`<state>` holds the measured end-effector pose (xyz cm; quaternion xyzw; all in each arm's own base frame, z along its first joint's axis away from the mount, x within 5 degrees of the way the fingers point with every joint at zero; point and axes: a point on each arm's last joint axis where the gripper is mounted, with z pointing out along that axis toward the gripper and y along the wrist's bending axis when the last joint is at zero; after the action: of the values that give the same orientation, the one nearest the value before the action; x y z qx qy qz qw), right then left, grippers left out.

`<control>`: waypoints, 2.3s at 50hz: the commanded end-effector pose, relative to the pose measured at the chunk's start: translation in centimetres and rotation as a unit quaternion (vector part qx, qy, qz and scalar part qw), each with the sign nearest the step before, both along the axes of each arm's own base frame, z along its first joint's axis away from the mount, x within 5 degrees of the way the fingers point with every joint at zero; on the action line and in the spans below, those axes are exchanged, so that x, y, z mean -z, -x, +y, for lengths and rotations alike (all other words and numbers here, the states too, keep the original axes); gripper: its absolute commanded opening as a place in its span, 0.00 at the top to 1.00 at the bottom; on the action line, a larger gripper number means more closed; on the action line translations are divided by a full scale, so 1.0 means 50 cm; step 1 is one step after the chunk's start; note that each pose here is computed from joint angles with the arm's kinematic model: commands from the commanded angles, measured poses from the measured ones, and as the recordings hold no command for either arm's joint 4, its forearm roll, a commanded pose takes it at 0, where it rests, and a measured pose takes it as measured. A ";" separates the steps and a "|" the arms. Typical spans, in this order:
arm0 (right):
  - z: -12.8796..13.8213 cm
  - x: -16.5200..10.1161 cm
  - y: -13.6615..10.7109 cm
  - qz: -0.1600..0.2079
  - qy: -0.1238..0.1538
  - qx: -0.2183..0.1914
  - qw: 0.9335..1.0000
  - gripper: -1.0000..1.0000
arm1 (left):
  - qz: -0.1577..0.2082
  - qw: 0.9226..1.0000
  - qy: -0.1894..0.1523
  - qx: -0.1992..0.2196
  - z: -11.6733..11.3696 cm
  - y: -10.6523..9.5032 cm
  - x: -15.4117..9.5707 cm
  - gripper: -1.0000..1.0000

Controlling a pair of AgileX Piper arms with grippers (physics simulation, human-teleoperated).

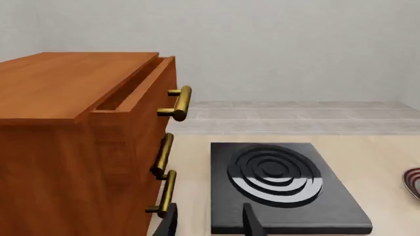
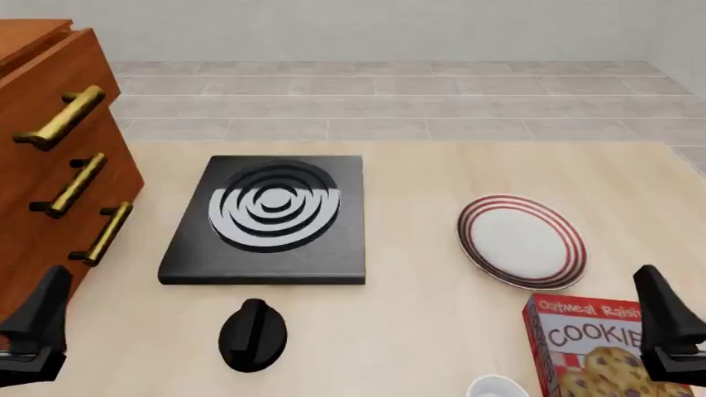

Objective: Pick the akita bowl in the top layer of the wooden cabinet and place it on the plate.

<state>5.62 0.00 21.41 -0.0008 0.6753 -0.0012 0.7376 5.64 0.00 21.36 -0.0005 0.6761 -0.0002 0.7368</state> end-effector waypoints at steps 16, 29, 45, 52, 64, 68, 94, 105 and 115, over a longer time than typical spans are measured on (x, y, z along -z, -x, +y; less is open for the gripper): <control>0.000 -0.001 -0.001 0.001 -0.002 0.000 1.000 0.00 | -0.005 1.000 -0.008 0.002 -0.001 0.001 -0.022 0.00; 0.000 -0.001 -0.001 0.000 -0.002 0.000 1.000 0.00 | -0.019 1.000 -0.009 0.009 -0.002 -0.004 -0.075 0.00; 0.000 0.000 -0.001 0.001 -0.002 -0.001 1.000 0.00 | -0.034 0.999 -0.004 0.023 -0.005 0.007 -0.133 0.00; 0.000 0.000 -0.001 0.002 -0.001 -0.001 1.000 0.00 | -0.042 0.999 -0.004 0.028 -0.006 0.010 -0.163 0.00; 0.000 0.000 -0.001 0.001 0.000 0.000 1.000 0.00 | -0.041 0.998 0.001 0.038 -0.008 0.008 -0.195 0.00; 0.000 0.000 -0.001 0.002 0.000 0.000 1.000 0.00 | -0.045 0.998 -0.001 0.041 -0.009 0.006 -0.214 0.00; 0.000 0.000 -0.001 0.002 0.000 0.000 1.000 0.00 | -0.092 0.993 -0.007 0.073 -0.014 0.023 -0.351 0.00; -0.001 0.000 0.000 0.001 -0.001 0.004 1.000 0.00 | -0.072 0.994 -0.002 0.081 -0.018 0.008 -0.421 0.00; -0.001 0.000 0.000 0.000 -0.001 0.004 1.000 0.00 | -0.056 0.995 -0.024 0.079 -0.020 -0.009 -0.431 0.00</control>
<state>5.63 -0.04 21.40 0.0017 0.6760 -0.0031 0.7369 5.37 -0.88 41.66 0.0609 0.6221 -0.0504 0.7789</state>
